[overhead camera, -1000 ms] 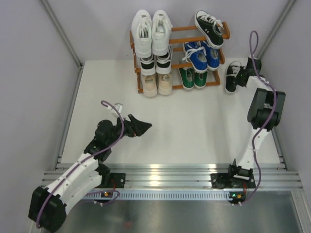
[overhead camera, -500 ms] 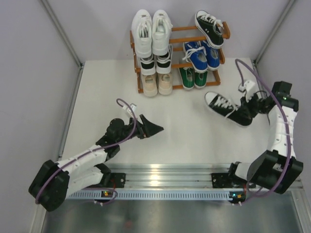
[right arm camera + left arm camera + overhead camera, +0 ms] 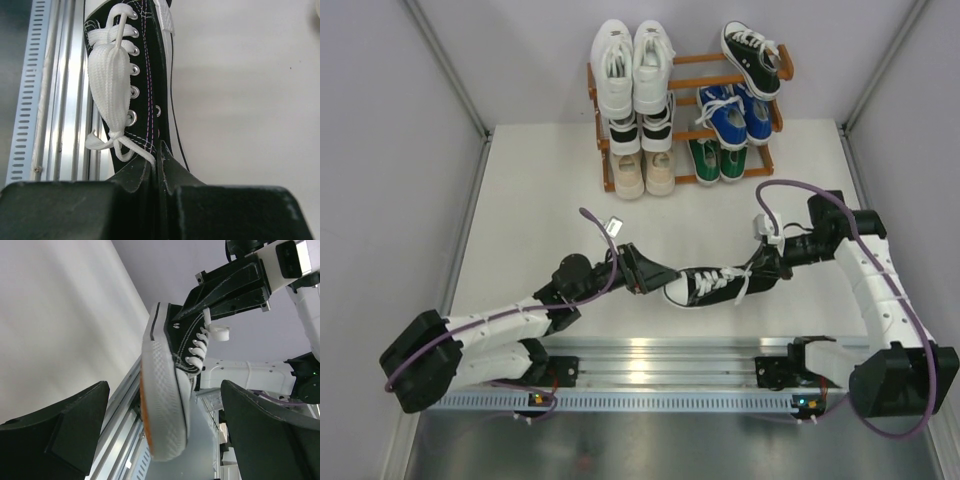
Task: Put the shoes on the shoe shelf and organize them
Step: Pick up the shoe.
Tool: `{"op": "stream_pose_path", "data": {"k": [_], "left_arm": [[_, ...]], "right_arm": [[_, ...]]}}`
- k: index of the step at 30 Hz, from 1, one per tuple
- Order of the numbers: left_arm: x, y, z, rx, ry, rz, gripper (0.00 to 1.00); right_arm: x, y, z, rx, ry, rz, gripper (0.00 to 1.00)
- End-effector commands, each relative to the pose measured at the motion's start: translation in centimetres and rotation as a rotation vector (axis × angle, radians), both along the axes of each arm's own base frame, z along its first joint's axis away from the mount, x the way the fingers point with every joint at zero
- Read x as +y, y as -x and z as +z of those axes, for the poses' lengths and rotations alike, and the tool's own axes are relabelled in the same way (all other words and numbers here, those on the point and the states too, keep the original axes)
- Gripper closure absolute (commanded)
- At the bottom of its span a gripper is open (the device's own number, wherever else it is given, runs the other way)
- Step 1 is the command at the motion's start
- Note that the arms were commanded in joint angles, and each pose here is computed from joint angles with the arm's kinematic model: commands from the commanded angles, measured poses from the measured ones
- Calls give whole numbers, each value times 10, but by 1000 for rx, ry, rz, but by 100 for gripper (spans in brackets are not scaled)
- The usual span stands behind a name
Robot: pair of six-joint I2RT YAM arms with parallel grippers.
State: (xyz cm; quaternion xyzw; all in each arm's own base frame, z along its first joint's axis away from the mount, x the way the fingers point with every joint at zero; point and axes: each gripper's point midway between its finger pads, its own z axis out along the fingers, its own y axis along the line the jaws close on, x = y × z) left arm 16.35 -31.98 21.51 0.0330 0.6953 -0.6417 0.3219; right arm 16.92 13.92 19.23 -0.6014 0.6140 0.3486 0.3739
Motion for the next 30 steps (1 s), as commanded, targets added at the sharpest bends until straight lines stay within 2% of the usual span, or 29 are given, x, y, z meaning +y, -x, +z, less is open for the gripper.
{"op": "stream_pose_path", "data": {"k": [1, 6, 7, 8, 12, 16, 18, 21, 22, 23, 24, 25, 27, 28, 29, 30], "left_arm": [[6, 1, 15, -58, 63, 32, 2], [6, 6, 20, -71, 72, 11, 2], [5, 8, 23, -78, 78, 4, 2], [5, 9, 24, -78, 80, -1, 2], [4, 16, 32, -94, 98, -19, 2], [5, 16, 34, -102, 105, -8, 4], [6, 12, 31, -95, 100, 16, 8], [8, 3, 33, -95, 102, 65, 28], [7, -1, 32, -92, 97, 84, 39], [7, -4, 34, -98, 98, 98, 76], [8, -8, 34, -93, 99, 116, 94], [12, -15, 33, -73, 99, 165, 98], [16, -19, 32, -66, 86, 192, 100], [21, -23, 38, -73, 90, 209, 100], [23, -22, 30, -56, 60, 197, 100], [25, -21, 31, -54, 57, 186, 100]], "right_arm": [[28, 9, 41, -4, -182, 76, 100], [40, 8, 47, 25, -223, 92, 100], [43, -2, 50, -26, -232, 89, 100], [45, -7, 48, 42, -232, 40, 100], [52, -33, 47, -27, -209, -92, 100], [67, -30, 48, 19, -228, -79, 100], [71, -28, 49, 40, -237, -73, 100], [72, -26, 51, 61, -243, -83, 98], [72, -25, 51, 66, -243, -84, 93], [73, -23, 51, 70, -241, -84, 88], [72, -23, 51, 53, -235, -91, 78], [68, -17, 46, 72, -206, -98, 49], [57, -20, 48, -77, -131, -76, 23], [49, -10, 40, -79, -77, -58, 4], [44, -10, 42, -221, -35, 11, 1], [37, -6, 44, -300, -1, 31, 1]]}}
